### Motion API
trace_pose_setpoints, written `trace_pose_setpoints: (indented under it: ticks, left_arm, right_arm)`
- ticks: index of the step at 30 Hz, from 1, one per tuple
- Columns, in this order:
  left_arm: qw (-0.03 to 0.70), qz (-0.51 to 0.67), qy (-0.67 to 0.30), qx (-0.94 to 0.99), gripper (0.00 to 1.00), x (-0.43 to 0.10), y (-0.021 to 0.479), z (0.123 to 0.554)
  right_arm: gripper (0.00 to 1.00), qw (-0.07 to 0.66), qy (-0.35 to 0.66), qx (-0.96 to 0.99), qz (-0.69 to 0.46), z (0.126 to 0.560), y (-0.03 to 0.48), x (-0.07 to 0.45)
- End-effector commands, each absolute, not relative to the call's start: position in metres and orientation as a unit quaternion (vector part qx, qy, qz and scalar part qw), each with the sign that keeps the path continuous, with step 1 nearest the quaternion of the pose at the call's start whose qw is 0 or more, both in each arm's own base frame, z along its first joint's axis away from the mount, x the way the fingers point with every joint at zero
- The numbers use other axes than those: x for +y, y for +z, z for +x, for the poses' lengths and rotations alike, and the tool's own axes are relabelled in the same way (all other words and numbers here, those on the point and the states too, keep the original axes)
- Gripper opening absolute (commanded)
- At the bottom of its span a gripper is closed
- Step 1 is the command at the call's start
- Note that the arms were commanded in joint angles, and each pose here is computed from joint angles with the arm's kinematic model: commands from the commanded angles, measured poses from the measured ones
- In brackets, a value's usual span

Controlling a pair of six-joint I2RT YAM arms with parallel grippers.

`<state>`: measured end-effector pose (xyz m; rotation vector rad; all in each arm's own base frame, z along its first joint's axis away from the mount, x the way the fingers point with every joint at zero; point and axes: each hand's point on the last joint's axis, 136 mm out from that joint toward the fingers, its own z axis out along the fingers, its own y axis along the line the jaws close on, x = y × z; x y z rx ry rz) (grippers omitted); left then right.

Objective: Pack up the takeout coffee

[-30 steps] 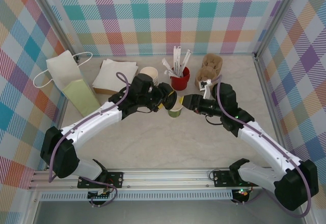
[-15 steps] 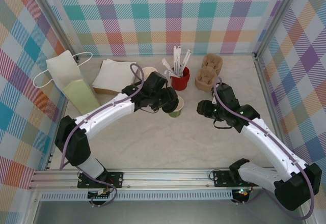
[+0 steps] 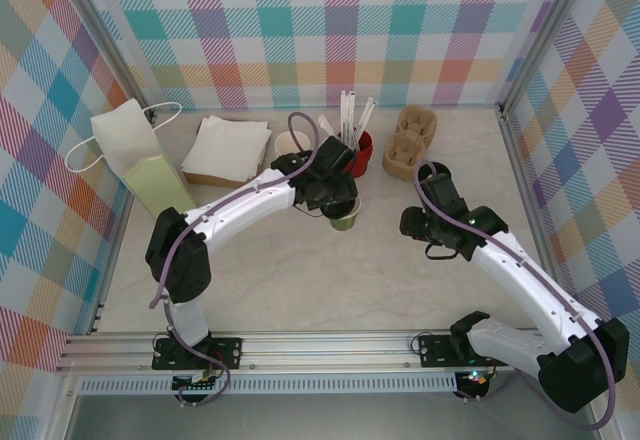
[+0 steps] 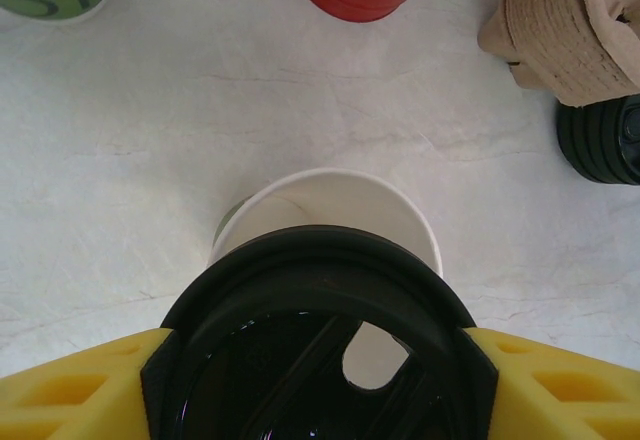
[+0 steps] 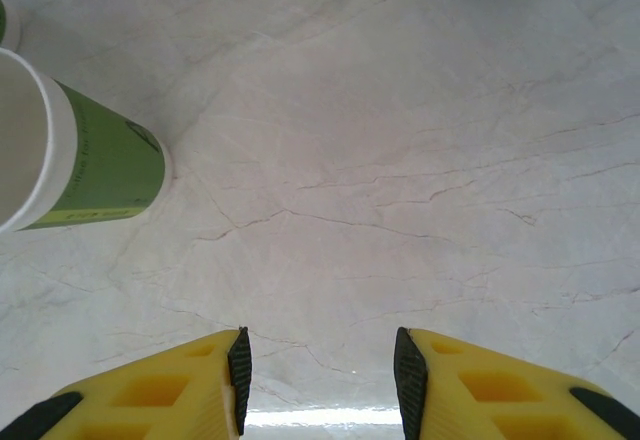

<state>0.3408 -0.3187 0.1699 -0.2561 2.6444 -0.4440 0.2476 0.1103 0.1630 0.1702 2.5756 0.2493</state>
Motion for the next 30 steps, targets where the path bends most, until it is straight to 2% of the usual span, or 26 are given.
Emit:
trace_pose_setpoints:
  ticks: [1,30]
  left_arm:
    - [0.232,-0.072,-0.133,0.961,0.68,-0.317,0.173,0.344]
    - [0.217,-0.050,-0.101,0.970,0.71,-0.334,0.150,0.354]
  right_arm:
    - [0.45,0.271,0.074,0.958,0.060,0.243,0.158,0.101]
    - [0.45,0.270,0.088,0.958,0.051,0.244,0.152,0.105]
